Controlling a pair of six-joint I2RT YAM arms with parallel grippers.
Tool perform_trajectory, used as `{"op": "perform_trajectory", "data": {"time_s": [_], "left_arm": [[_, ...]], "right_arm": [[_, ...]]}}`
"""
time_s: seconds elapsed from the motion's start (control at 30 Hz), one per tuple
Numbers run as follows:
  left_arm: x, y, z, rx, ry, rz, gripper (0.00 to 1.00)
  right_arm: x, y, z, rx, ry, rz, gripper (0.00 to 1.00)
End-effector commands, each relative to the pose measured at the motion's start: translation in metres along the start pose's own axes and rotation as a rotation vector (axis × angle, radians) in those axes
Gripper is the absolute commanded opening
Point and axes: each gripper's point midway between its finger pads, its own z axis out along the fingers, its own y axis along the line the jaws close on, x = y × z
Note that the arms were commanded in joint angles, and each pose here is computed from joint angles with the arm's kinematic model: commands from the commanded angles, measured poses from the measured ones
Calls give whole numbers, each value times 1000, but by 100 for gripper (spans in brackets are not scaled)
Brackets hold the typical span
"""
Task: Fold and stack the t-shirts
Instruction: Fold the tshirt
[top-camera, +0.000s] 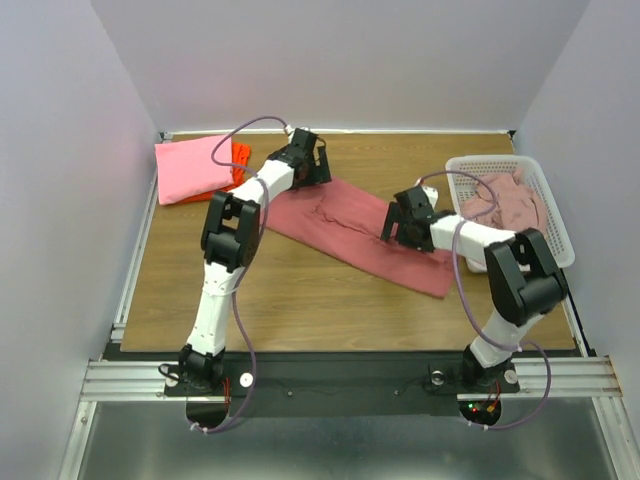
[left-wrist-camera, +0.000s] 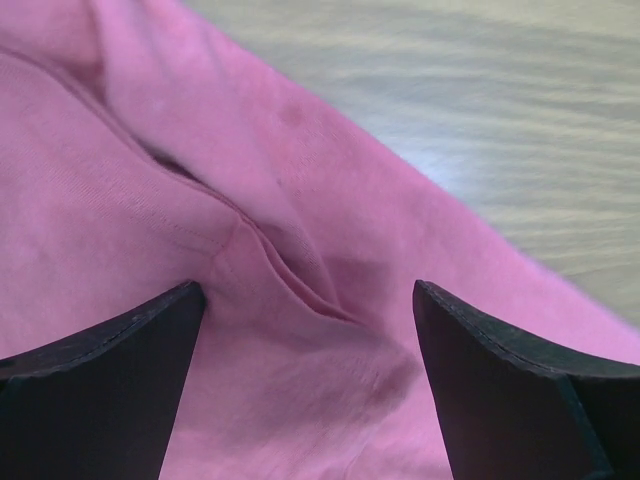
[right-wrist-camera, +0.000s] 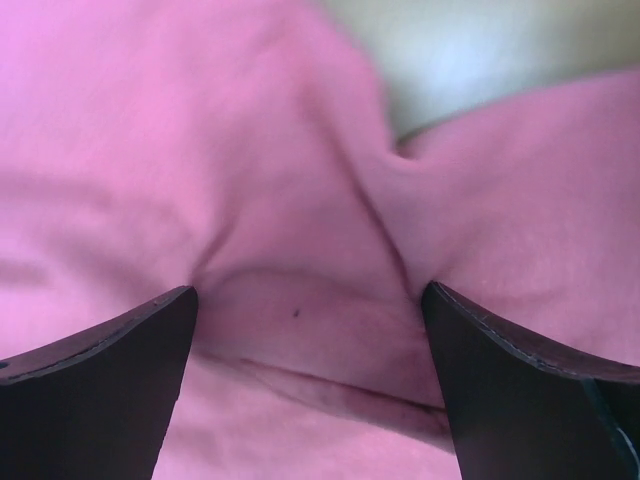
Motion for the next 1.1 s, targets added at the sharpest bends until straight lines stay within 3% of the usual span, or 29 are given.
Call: {"op": "perform_trajectory", "data": {"time_s": [0.0, 0.07, 0.17, 0.4, 0.67, 0.87, 0.97, 1.07], "left_arm": [[6, -34, 12, 67, 60, 69, 98], [-6, -51, 19, 128, 41, 76, 98], [-14, -67, 30, 203, 11, 69, 99], [-19, -93, 49, 312, -24, -11, 99], [-32, -129, 49, 502, -73, -63, 99], [-47, -173, 28, 672, -140, -59, 99], [-59, -195, 4, 726, -186, -40, 99], [-82, -220, -48, 807, -234, -3, 99]], "right_arm": [[88, 15, -34, -59, 168, 38, 100], [128, 16, -49, -77, 229, 75, 100], [149, 34, -74, -154, 232, 133, 100], [212, 81, -131, -366, 302, 57, 100], [222, 105, -163, -486, 295, -66, 100], [187, 107, -184, -515, 178, -50, 100], [163, 111, -199, -542, 93, -70, 100], [147, 107, -209, -536, 39, -79, 100]]}}
